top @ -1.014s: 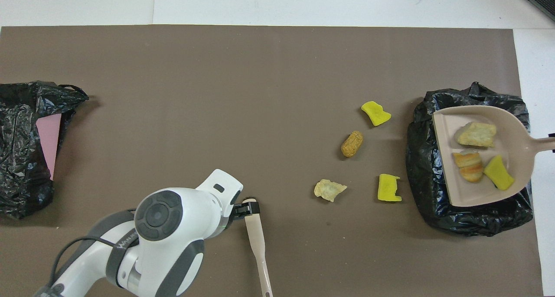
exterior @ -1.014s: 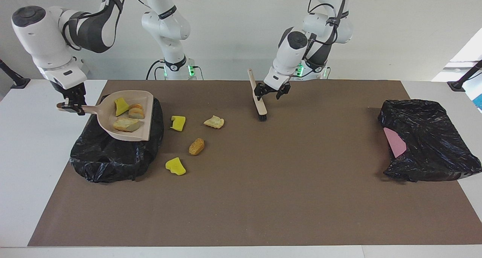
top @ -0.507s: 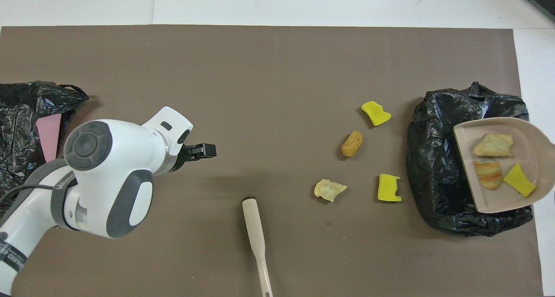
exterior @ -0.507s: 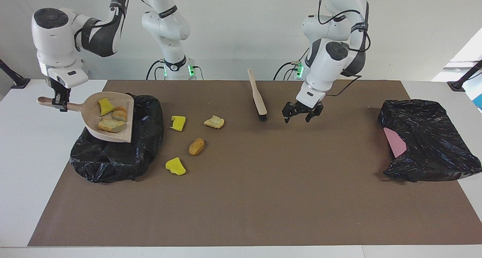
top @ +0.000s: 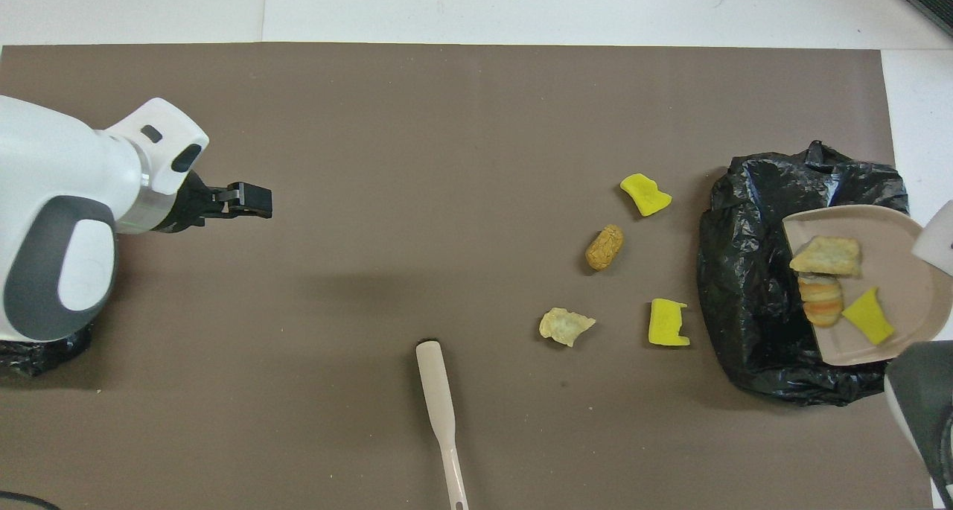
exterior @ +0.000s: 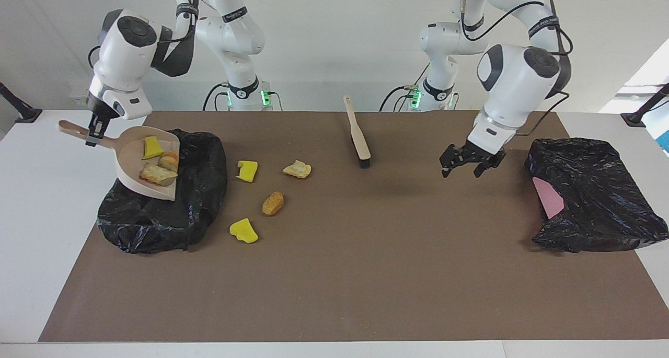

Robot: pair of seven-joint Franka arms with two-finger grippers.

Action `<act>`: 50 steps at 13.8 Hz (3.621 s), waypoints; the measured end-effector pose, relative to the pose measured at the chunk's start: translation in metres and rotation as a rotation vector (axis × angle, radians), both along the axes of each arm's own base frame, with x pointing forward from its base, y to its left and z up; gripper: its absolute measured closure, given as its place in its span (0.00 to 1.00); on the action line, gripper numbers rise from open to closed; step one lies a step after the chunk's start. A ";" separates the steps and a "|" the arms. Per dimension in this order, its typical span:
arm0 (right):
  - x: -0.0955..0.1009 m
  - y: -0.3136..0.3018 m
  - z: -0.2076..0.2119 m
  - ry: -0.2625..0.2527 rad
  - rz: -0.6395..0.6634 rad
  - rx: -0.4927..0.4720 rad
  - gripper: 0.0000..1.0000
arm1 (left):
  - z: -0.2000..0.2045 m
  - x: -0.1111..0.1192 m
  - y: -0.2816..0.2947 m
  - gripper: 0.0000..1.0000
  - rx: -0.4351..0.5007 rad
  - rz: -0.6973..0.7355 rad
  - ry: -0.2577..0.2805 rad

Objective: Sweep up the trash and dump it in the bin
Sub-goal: 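Tip the dustpan over the bag with the right gripper while the left gripper withdraws, then carry the empty dustpan back to the table center with the right gripper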

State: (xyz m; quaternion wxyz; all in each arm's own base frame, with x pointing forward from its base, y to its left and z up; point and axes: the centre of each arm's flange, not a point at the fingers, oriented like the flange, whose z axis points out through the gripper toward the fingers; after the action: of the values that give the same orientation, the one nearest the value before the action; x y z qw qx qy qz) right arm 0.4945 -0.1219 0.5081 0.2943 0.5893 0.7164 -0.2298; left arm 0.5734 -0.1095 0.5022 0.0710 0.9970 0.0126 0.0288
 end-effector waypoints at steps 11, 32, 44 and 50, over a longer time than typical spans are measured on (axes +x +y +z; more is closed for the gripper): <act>-0.022 0.062 0.048 -0.022 -0.024 -0.344 0.69 | 0.084 -0.002 0.048 0.00 0.117 -0.057 0.058; 0.068 0.208 0.072 -0.348 -0.536 0.198 0.69 | 0.091 -0.007 0.051 0.00 0.140 -0.121 0.063; 0.115 0.488 -0.038 -0.567 -1.374 0.567 0.69 | 0.091 -0.008 0.048 0.00 0.140 -0.127 0.062; 0.090 0.584 -0.101 -0.578 -1.637 0.655 0.69 | 0.090 -0.008 0.048 0.00 0.140 -0.127 0.065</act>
State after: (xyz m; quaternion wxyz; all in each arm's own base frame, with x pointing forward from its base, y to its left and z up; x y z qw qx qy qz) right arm 0.5848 0.4621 0.4070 0.0262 0.9996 0.0049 0.0038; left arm 0.5651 -0.0616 0.5920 0.0024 0.9987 -0.0505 -0.0076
